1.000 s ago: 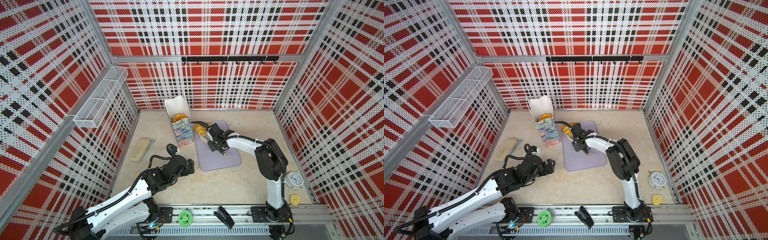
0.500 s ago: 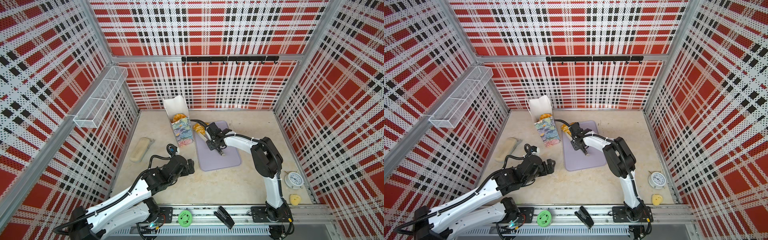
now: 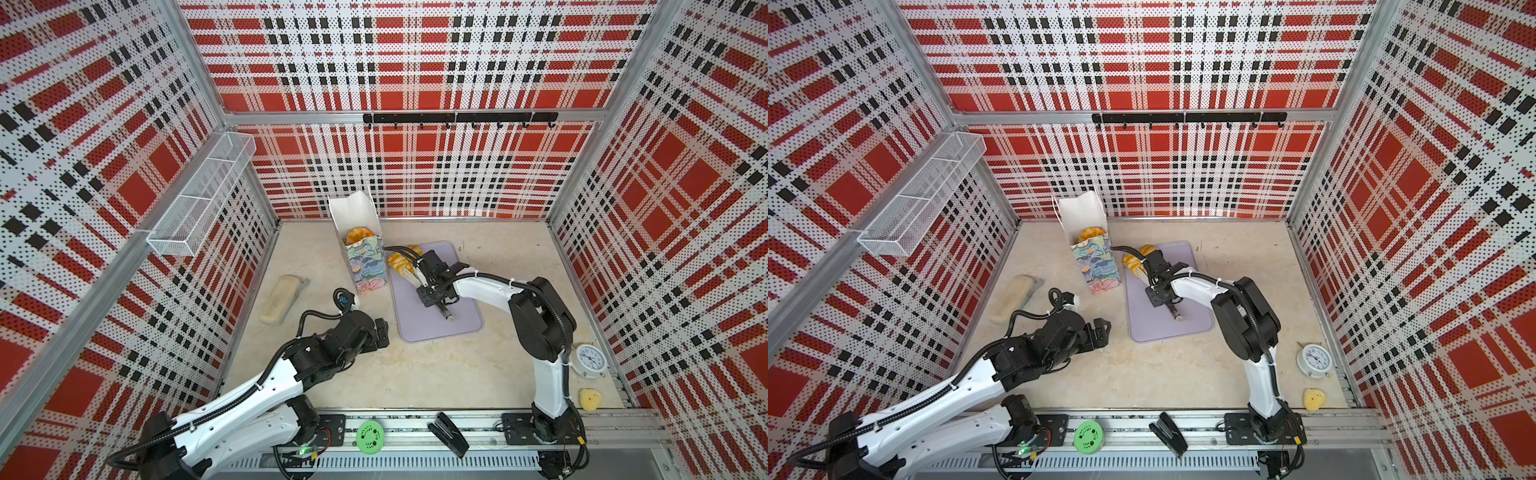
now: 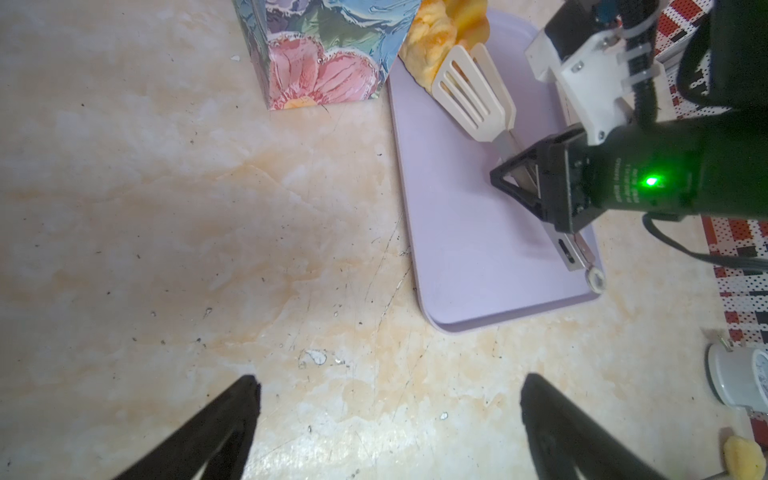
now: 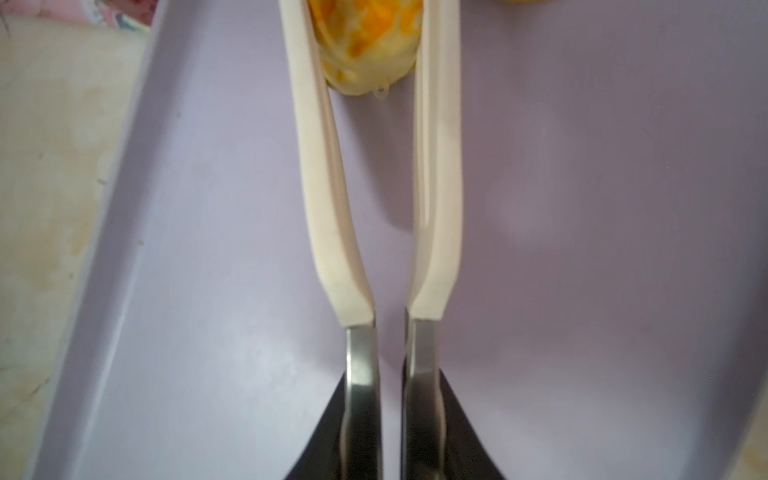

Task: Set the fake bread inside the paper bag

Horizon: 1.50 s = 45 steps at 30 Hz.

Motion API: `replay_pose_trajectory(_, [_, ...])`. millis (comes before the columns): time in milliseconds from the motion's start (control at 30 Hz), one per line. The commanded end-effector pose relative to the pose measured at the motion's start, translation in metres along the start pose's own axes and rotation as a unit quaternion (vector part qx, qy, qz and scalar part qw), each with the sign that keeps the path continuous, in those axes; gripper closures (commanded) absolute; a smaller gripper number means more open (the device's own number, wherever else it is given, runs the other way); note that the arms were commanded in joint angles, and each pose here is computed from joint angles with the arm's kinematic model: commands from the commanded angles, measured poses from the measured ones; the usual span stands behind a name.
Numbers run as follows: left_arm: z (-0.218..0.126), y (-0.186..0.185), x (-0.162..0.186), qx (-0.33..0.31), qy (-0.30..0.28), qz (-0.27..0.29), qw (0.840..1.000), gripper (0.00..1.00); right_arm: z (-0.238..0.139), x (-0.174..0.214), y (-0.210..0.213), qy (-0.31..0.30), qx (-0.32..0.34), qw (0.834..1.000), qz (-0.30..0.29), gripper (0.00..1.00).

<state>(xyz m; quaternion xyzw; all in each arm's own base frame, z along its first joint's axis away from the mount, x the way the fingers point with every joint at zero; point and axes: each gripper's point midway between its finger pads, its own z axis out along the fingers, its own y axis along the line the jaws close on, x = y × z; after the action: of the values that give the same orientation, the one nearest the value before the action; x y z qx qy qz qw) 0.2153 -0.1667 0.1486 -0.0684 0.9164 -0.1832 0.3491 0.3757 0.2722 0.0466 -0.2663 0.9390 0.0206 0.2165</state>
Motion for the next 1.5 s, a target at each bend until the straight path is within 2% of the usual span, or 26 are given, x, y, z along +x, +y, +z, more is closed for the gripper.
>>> replay_pose_trajectory(0, [0.003, 0.0, 0.003, 0.001, -0.002, -0.005, 1.0, 0.01, -0.032, 0.0, 0.002, -0.029, -0.007, 1.0, 0.003, 0.72])
replay_pose_trajectory(200, [0.006, -0.002, 0.005, 0.002, 0.003, -0.002, 1.0, 0.01, -0.053, 0.039, -0.006, -0.017, -0.002, 1.0, 0.012, 0.67])
replay_pose_trajectory(433, [0.009, -0.006, 0.008, 0.004, 0.007, 0.002, 1.0, 0.0, -0.055, 0.067, -0.007, -0.003, -0.004, 1.0, 0.0, 0.59])
replay_pose_trajectory(700, [0.009, -0.011, 0.01, 0.008, 0.011, 0.005, 1.0, 0.01, -0.053, 0.059, -0.015, -0.019, 0.015, 1.0, -0.017, 0.48])
replay_pose_trajectory(933, [0.012, -0.017, 0.019, 0.013, 0.025, 0.014, 1.0, 0.01, -0.048, 0.051, -0.013, -0.028, 0.009, 0.999, -0.027, 0.44])
replay_pose_trajectory(1467, [0.023, -0.037, 0.029, 0.032, 0.048, 0.032, 0.998, 0.01, -0.033, 0.037, -0.014, -0.02, -0.008, 0.998, -0.058, 0.43])
